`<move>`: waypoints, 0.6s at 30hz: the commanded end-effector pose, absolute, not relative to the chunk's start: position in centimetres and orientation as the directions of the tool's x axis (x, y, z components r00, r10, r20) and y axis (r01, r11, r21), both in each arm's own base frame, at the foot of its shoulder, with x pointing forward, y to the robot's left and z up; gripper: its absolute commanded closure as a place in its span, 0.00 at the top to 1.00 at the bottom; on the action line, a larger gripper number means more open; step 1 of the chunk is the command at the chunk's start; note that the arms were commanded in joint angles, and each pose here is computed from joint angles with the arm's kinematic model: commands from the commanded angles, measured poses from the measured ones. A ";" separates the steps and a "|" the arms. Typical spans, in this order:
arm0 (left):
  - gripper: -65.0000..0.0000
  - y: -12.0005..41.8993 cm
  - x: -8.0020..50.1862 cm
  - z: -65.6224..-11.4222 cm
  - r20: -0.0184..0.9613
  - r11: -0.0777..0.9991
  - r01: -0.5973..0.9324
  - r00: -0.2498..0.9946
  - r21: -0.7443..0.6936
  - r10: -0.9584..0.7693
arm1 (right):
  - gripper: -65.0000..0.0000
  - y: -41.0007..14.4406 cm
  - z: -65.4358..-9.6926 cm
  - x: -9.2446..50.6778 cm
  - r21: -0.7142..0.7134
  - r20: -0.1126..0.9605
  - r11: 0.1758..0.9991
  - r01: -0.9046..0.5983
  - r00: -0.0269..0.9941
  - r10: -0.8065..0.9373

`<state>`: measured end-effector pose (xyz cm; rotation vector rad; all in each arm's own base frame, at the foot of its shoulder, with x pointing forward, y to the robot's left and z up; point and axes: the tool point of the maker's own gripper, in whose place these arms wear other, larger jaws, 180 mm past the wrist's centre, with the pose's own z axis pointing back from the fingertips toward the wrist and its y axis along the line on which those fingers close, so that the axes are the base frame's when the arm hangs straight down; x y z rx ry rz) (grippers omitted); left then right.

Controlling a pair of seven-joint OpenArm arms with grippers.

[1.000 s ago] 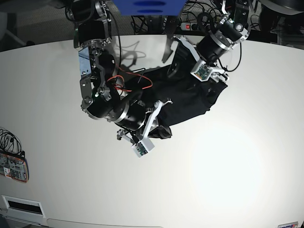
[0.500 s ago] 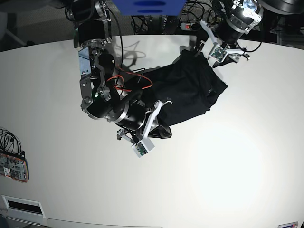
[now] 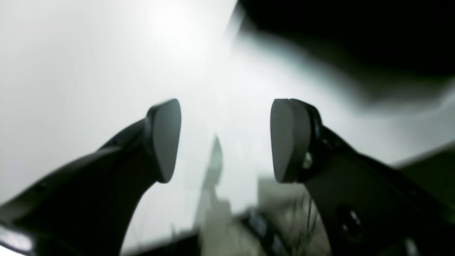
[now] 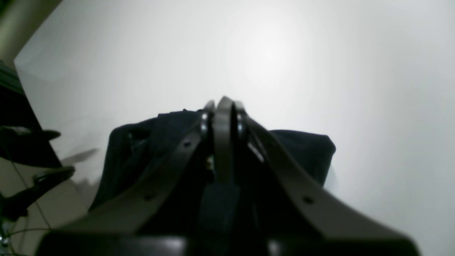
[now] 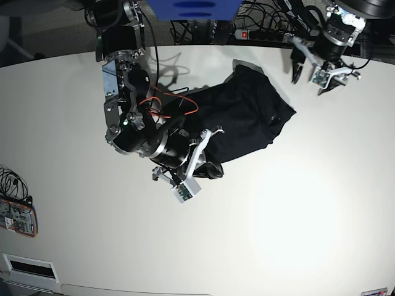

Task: Fold the T-shirt properly
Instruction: 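Grasp the bundle edges with both grippers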

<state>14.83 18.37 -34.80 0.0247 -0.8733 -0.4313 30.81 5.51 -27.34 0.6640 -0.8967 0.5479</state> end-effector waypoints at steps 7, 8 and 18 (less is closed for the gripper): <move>0.48 6.4 15.6 -31.4 0.918 0.851 0.525 0.344 -0.014 -0.197 | 0.00 6.0 -21.8 34.2 0.198 0.922 0.659 -0.725 0.367 0.126; 0.42 5.1 15.9 -31.1 0.928 0.843 0.537 0.330 -0.032 -0.175 | 0.00 6.0 -21.2 34.7 0.186 0.927 0.659 -0.728 0.352 0.127; 0.00 2.6 19.1 -34.3 0.888 0.864 0.503 0.408 -0.027 -0.210 | 0.00 5.9 -29.6 36.5 0.324 0.797 0.683 -0.654 0.578 0.175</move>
